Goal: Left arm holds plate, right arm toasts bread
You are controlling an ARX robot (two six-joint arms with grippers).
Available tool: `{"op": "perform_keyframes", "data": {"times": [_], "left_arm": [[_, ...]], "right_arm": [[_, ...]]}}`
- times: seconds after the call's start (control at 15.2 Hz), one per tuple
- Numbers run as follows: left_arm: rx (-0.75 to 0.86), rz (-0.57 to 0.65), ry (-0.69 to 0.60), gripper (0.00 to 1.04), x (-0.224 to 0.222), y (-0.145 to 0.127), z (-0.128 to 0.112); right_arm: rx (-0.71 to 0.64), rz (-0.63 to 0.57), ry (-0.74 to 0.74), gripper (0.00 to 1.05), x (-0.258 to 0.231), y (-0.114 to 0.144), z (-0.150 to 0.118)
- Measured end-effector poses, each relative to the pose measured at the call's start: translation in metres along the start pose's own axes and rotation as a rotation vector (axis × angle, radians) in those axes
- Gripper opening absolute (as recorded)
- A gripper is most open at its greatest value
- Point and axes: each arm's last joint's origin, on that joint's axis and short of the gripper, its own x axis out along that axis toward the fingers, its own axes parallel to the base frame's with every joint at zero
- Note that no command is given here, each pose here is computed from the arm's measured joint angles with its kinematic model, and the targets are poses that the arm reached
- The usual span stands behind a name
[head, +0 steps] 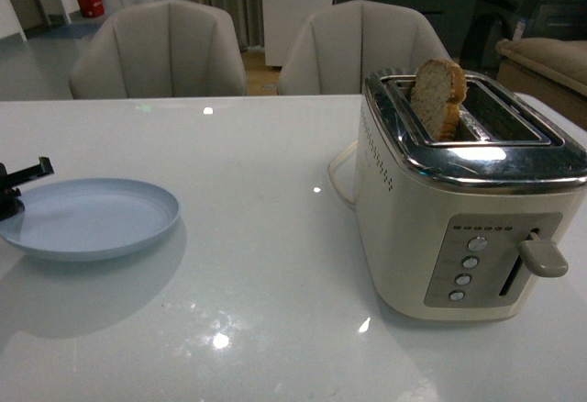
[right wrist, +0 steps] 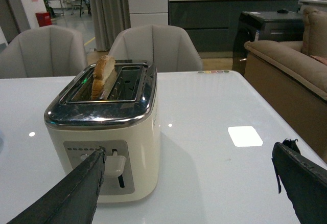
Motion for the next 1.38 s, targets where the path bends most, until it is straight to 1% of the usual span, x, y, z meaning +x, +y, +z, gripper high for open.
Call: {"op": "perform_keyframes", "data": {"times": [0.13, 0.2, 0.26, 0.59, 0.72, 0.85, 1.05, 1.12, 1.25, 1.38], "left_arm": [[0.023, -0.005, 0.017, 0.25, 0.0, -0.002, -0.006], [0.028, -0.006, 0.02, 0.34, 0.0, -0.003, -0.007], [0.037, -0.009, 0.015, 0.46, 0.0, -0.004, -0.006], [0.065, -0.011, 0.005, 0.97, 0.0, -0.004, -0.005], [0.06, -0.033, 0.001, 0.98, -0.006, -0.006, 0.0], [0.031, -0.091, -0.026, 0.98, -0.025, -0.012, 0.018], [-0.007, -0.203, -0.158, 0.98, -0.069, -0.025, 0.059], [-0.016, -0.23, -0.179, 0.98, -0.082, -0.028, 0.07], [-0.041, -0.273, -0.251, 0.98, -0.105, -0.028, 0.089], [-0.071, -0.288, -0.328, 0.98, -0.131, -0.023, 0.106]], "right_arm": [[0.0, 0.0, 0.0, 0.98, 0.0, 0.0, 0.0], [0.0, 0.0, 0.0, 0.98, 0.0, 0.0, 0.0], [0.0, 0.0, 0.0, 0.98, 0.0, 0.0, 0.0], [0.0, 0.0, 0.0, 0.98, 0.0, 0.0, 0.0], [0.0, 0.0, 0.0, 0.98, 0.0, 0.0, 0.0], [0.0, 0.0, 0.0, 0.98, 0.0, 0.0, 0.0], [0.0, 0.0, 0.0, 0.98, 0.0, 0.0, 0.0], [0.0, 0.0, 0.0, 0.98, 0.0, 0.0, 0.0], [0.0, 0.0, 0.0, 0.98, 0.0, 0.0, 0.0], [0.0, 0.0, 0.0, 0.98, 0.0, 0.0, 0.0]]}}
